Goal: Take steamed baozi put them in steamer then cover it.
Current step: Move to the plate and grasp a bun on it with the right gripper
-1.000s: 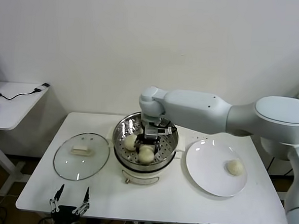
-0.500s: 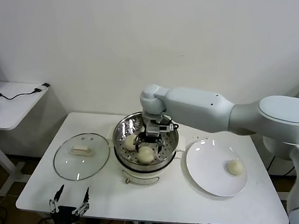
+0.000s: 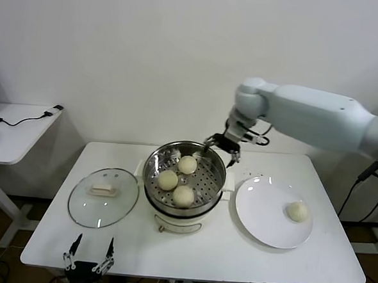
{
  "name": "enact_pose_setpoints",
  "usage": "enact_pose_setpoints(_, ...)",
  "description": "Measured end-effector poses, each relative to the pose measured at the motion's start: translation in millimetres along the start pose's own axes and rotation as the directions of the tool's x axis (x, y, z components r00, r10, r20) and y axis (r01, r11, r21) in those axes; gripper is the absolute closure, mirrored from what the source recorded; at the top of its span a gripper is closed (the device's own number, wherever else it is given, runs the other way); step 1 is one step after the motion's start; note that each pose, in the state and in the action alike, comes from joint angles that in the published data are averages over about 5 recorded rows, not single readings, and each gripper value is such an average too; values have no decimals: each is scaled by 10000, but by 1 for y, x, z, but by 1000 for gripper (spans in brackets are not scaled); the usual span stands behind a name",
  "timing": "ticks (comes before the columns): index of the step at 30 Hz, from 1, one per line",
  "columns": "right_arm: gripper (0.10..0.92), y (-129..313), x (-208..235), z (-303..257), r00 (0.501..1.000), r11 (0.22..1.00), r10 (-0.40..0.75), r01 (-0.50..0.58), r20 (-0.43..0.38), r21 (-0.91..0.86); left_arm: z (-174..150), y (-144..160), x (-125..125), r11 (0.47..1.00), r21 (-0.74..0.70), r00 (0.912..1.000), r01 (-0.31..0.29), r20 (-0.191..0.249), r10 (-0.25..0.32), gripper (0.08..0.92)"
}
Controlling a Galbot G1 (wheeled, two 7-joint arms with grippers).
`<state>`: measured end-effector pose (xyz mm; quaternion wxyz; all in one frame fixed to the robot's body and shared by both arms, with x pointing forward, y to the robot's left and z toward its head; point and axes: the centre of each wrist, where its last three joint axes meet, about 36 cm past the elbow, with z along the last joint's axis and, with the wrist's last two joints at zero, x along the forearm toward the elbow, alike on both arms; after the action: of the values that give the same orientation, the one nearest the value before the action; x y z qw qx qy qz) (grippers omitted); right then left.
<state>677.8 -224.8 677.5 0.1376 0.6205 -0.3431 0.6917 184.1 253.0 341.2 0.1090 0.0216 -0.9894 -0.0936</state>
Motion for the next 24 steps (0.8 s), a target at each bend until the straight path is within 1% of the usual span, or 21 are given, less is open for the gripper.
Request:
enact_pose_setpoints(2,200,29,4,17,9997,9911,156,-181,-203,-1318,-1,-1,0,10000,-13,10000,-30,29,30,177)
enact_pose_setpoints(4,200,59,4,33,9991,9648,236,-322,-361,-2609,-2,-2,-1,10000,-24,10000,-60,54,60,177)
enact_pose_setpoints(8,200,121,-7,58,9984,8744,173,-408,-531,-4835,-3,-4,-1,9999,-45,9999,-99,70,99,177)
enact_pose_setpoints(11,200,160,-22,70,9983,8019,8,-356,-586,-5965,-3,-5,-1,9999,-65,9999,-104,71,104,177)
enact_pose_setpoints(17,200,219,-54,88,9960,6866,-645,-10,-623,-7270,-3,-4,0,9999,-107,9999,-92,50,92,177)
enact_pose_setpoints(20,200,240,-70,95,9926,6450,-1045,208,-612,-7639,-2,-4,0,9999,-129,10000,-96,25,97,177)
enact_pose_setpoints(24,200,259,-87,103,9865,6087,-1510,422,-635,-7923,-1,-5,0,9999,-133,10000,-91,-9,90,177)
